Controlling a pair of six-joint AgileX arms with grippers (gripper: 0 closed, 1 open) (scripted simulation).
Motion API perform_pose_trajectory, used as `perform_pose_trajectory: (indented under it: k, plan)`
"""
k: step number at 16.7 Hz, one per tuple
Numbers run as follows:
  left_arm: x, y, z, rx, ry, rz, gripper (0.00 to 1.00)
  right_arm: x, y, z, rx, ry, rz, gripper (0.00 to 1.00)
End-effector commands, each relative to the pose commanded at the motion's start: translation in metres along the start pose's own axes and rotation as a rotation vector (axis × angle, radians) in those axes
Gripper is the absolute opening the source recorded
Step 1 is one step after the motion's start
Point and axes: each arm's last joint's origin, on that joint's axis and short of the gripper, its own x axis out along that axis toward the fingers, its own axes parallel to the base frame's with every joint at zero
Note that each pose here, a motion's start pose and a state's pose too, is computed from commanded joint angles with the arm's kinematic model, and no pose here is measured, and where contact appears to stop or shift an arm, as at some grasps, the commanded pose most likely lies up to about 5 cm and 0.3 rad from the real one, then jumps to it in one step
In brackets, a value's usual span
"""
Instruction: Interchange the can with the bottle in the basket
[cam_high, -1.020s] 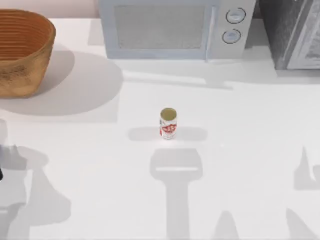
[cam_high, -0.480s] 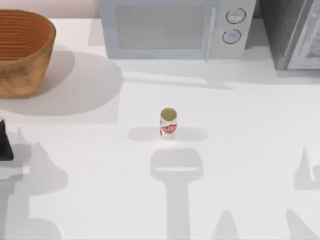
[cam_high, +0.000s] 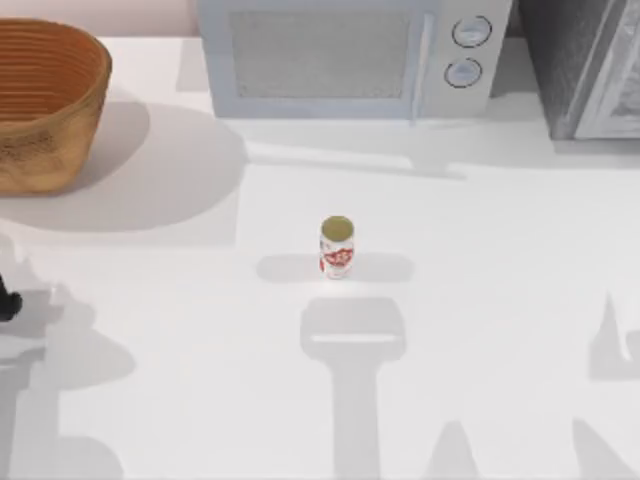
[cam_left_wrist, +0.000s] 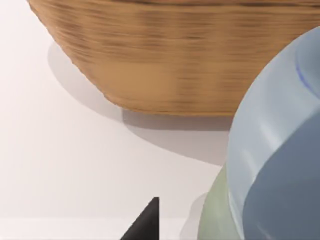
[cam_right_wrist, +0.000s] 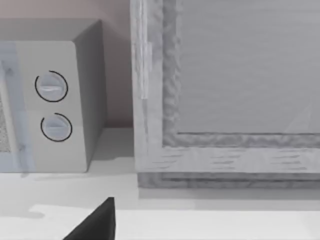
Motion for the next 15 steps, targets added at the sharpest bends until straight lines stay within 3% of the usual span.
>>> perform_pose_trajectory:
  k: [7,15]
  plan:
    - [0.0000,0.0000,0.0000,0.000,0.000,0.000,0.02,0.0000,0.0000,0.0000,0.000,0.000,0.000,1.00]
    - [0.0000,0.0000,0.0000,0.000,0.000,0.000,0.00,0.0000,0.0000,0.0000,0.000,0.000,0.000,1.00]
